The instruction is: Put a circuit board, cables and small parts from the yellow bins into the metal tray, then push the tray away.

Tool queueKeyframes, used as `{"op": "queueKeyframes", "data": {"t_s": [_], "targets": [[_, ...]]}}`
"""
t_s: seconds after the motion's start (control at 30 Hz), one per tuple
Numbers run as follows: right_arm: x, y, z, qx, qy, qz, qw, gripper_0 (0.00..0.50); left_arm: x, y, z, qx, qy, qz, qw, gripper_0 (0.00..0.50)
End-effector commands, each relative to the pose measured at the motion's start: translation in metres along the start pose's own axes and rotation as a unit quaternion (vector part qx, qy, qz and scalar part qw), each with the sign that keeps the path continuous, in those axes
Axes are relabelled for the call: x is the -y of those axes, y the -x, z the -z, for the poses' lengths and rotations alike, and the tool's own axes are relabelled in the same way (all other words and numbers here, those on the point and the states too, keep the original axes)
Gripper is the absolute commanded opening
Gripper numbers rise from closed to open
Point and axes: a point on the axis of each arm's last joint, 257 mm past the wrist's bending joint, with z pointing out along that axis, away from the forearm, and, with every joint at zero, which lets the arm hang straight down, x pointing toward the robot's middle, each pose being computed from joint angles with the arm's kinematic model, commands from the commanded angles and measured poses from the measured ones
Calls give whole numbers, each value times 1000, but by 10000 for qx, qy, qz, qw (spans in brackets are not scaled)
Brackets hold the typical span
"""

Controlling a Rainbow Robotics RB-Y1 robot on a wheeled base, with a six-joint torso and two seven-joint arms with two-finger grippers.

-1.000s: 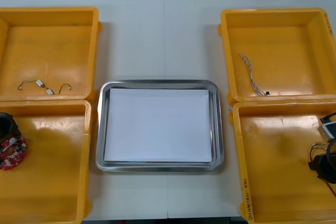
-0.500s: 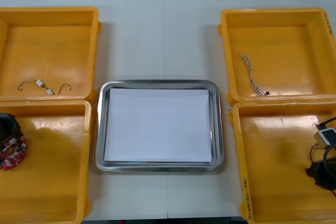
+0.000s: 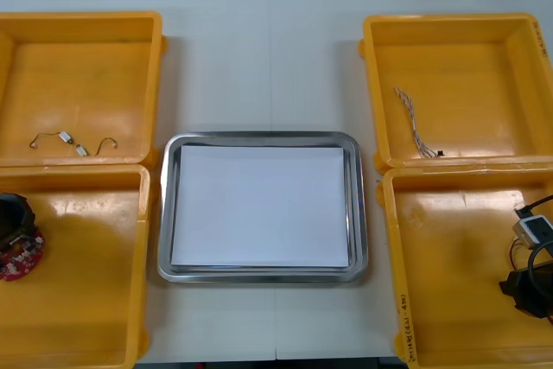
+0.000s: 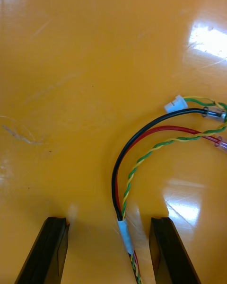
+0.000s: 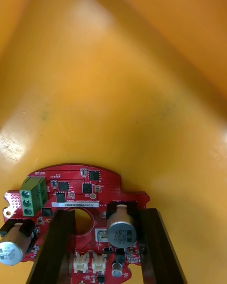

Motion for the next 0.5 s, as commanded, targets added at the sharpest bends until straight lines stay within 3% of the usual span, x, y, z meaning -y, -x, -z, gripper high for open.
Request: {"op": "queueKeyframes", "data": {"t_s": [0.03,0.1,0.17,0.27,0.5], "targets": [[-5,-14,-3,-94,2,175,9998,500,-3,-10,-7,-39,61,174,9998,276],[-5,-13,-3,-79,-14,191,9998,500,-3,-11,-7,-43,61,168,9998,199],[-3,-14,-4,-79,-47,195,9998,500,-3,-11,-7,-47,62,161,9998,78],[-1,-13,-5,-49,-103,222,9997,500,-2,-11,-7,-51,63,147,9999,7],[2,-12,-5,-32,-171,217,9996,493,1,-6,-2,36,55,49,10000,0]]}}
